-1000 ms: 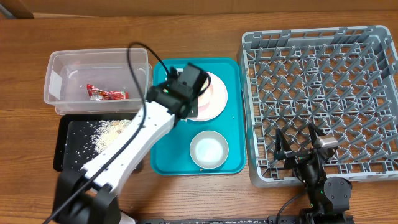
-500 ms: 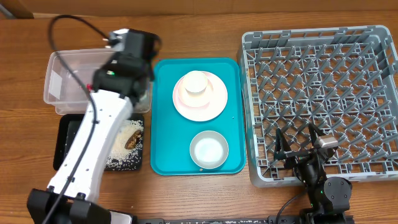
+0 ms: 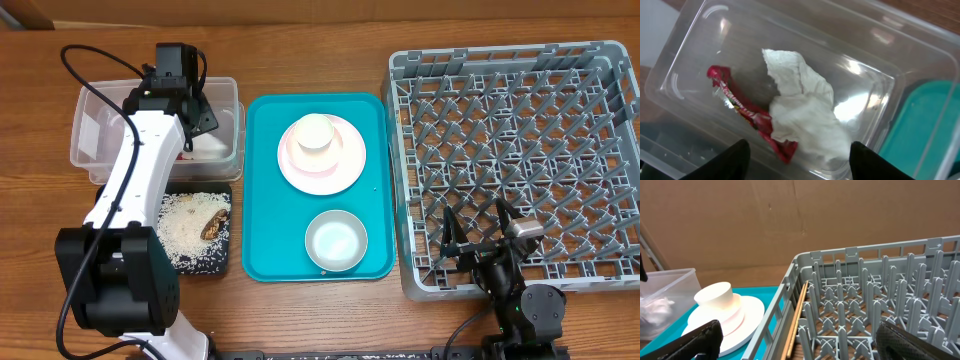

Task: Sort waste into correct bins and load items into the dishwasher
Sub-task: 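Carry the white tissue into the clear bin and open the left gripper, then move the left gripper over the teal tray toward the small white bowl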

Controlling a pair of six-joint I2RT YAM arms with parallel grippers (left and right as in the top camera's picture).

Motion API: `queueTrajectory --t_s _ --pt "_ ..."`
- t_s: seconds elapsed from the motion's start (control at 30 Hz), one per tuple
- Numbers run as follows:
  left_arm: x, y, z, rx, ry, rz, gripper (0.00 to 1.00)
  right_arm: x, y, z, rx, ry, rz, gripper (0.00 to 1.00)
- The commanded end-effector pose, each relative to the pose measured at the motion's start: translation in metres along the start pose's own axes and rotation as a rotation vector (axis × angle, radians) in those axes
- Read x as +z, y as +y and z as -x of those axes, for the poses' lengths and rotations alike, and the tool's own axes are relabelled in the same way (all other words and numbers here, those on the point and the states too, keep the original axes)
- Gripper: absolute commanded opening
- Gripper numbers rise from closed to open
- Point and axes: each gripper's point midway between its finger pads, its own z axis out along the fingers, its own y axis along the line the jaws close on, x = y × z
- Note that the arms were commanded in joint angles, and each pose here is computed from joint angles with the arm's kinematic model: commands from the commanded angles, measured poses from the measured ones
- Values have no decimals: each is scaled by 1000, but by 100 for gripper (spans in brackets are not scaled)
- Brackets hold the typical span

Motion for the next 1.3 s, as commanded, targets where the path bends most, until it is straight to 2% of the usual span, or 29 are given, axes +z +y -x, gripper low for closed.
queueTrajectory --t_s 0.0,0.17,0.3,0.37,0.4,0.6,0.83,1.27 --pt "-32 -13 21 -5 -65 -95 72 0 -1 -1 -1 -6 -4 100" --pt "-81 -45 14 15 -49 -315 78 0 -1 -1 -1 -6 -4 100" --pt "-115 -67 -17 62 48 -466 79 0 -1 -1 -1 -6 -4 100" --pt "-125 -75 -37 89 119 -507 86 0 -1 -1 -1 -6 -4 100" --pt "-128 -78 -46 100 150 -517 100 0 -1 -1 -1 -6 -4 100" --pt "-128 -79 -95 176 313 -460 100 0 -1 -1 -1 -6 -4 100" --pt "-134 -92 -133 272 387 -450 100 0 -1 -1 -1 -6 -4 100" --pt "-144 -139 -174 429 365 -534 100 0 -1 -1 -1 -6 -4 100"
